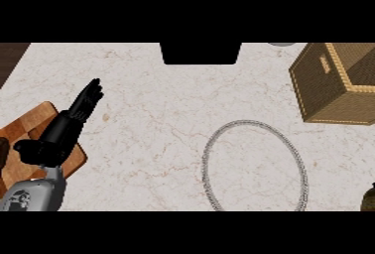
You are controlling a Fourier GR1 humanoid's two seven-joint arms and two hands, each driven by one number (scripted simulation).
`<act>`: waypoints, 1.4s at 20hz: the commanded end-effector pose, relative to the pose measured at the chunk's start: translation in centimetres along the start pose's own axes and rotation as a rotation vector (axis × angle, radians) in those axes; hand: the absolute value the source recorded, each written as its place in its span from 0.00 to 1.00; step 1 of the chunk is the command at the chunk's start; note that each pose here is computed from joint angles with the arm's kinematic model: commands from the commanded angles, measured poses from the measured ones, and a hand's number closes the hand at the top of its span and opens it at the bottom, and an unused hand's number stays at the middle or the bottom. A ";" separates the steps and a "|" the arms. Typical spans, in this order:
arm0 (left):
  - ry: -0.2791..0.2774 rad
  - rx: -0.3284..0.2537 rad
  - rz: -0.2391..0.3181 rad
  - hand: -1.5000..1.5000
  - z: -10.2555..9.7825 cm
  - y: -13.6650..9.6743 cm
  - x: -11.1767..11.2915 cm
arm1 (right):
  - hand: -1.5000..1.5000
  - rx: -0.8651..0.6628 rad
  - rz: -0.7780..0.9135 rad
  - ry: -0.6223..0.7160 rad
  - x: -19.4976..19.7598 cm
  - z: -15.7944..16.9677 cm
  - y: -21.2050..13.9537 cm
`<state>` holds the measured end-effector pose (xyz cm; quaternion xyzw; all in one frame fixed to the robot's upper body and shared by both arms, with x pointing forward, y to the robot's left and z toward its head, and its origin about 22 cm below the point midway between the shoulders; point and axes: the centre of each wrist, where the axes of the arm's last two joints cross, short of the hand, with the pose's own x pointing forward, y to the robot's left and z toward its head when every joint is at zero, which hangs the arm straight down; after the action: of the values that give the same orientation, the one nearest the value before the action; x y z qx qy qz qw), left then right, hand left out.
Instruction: Pick the squash from the placemat and place it in the basket
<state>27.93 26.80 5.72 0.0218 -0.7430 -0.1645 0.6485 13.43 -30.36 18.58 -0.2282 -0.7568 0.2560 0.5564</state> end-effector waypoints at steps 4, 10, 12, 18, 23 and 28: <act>-0.014 -0.018 -0.005 0.50 0.1 -0.6 -0.4 | 1.00 -0.136 0.024 0.053 1.6 -6.0 -3.7; 0.013 -0.032 0.012 0.50 -1.2 0.2 1.5 | 1.00 -0.251 0.009 0.110 0.6 -10.4 -2.9; 0.002 -0.014 0.009 0.50 -0.4 0.2 0.0 | 1.00 -0.301 -0.006 0.115 0.9 -12.5 -4.3; -0.001 -0.014 0.010 0.50 0.6 -0.1 -0.1 | 1.00 -0.416 -0.005 0.165 -1.7 -16.4 -7.7; -0.004 -0.023 0.002 0.50 -0.7 1.5 0.5 | 1.00 -0.367 0.011 0.220 -5.2 -18.9 -6.6; -0.010 -0.022 0.003 0.50 -1.1 -1.0 -0.8 | 1.00 -0.335 0.011 0.236 -11.4 -18.4 -9.2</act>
<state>28.78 26.11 5.83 0.0158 -0.7457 -0.1720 0.6435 32.81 -39.61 23.05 -0.3533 -0.7241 0.0954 0.5846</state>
